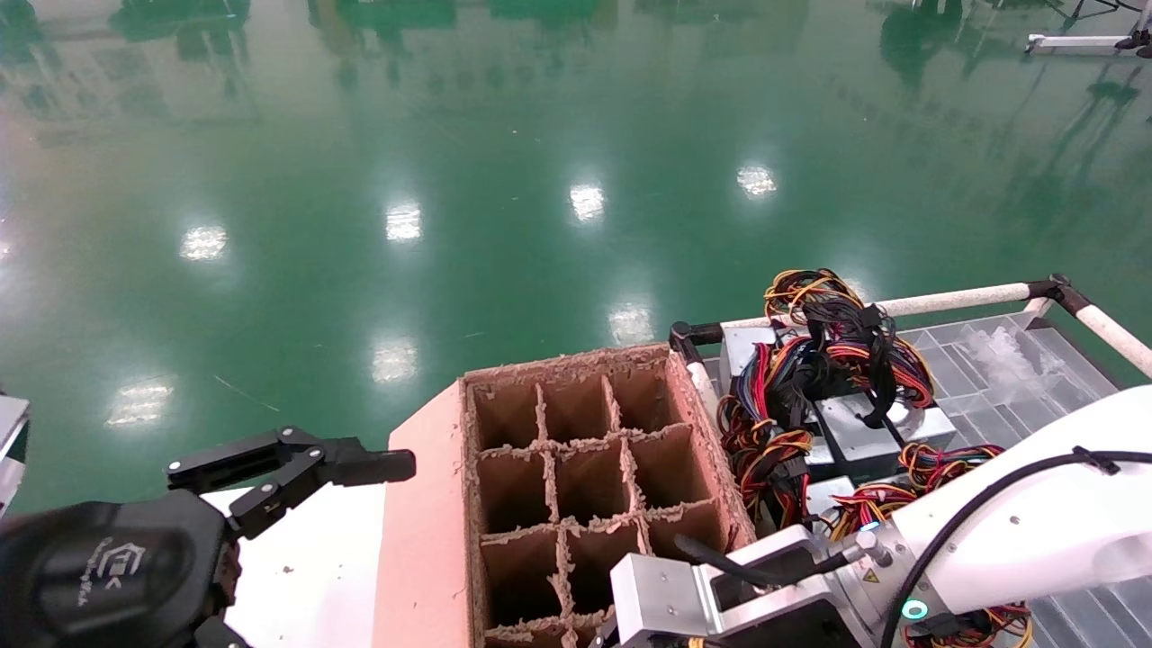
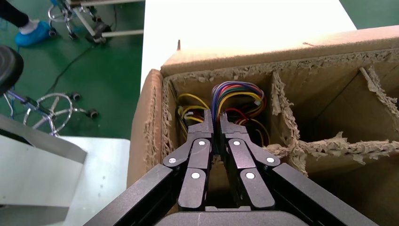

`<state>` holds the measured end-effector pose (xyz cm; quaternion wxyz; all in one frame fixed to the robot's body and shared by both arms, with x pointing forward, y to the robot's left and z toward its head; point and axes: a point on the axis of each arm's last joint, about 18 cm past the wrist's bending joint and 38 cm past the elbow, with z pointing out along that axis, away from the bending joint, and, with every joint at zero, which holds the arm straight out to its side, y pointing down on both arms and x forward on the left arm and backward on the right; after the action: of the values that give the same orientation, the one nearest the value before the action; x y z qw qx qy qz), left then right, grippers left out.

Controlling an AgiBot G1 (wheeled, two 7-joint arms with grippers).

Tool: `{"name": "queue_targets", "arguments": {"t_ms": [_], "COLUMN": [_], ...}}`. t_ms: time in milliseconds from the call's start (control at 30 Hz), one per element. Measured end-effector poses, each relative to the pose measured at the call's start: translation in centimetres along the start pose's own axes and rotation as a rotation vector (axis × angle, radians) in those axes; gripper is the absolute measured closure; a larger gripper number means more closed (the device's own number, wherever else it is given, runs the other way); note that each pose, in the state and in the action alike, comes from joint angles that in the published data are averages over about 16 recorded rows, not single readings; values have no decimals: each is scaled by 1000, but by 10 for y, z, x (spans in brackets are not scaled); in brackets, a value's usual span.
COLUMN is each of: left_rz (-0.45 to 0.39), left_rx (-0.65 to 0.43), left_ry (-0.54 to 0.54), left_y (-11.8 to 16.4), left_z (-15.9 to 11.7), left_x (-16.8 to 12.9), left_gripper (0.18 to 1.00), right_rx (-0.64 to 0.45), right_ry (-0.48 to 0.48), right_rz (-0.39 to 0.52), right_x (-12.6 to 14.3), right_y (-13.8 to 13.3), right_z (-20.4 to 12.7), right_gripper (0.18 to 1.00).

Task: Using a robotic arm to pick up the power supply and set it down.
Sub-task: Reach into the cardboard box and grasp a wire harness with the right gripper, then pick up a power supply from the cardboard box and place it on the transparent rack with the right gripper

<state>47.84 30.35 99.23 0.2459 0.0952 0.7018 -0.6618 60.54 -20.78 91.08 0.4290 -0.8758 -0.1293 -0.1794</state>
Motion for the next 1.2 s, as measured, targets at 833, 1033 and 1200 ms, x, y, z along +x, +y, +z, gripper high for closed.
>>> {"name": "queue_targets", "arguments": {"t_ms": [833, 1033, 1200], "left_rz": [0, 0, 0], "left_rx": [0, 0, 0], "left_ry": [0, 0, 0], "left_y": [0, 0, 0], "left_z": [0, 0, 0], "left_x": [0, 0, 0], "left_gripper": [184, 184, 184], "right_rx": [362, 442, 473], "right_ry": [151, 238, 320], "right_rz": [25, -12, -45], "right_x": [-2, -5, -9], "right_y": [-46, -63, -73], "right_z": [-90, -138, -180], "right_gripper": [982, 982, 983]}}
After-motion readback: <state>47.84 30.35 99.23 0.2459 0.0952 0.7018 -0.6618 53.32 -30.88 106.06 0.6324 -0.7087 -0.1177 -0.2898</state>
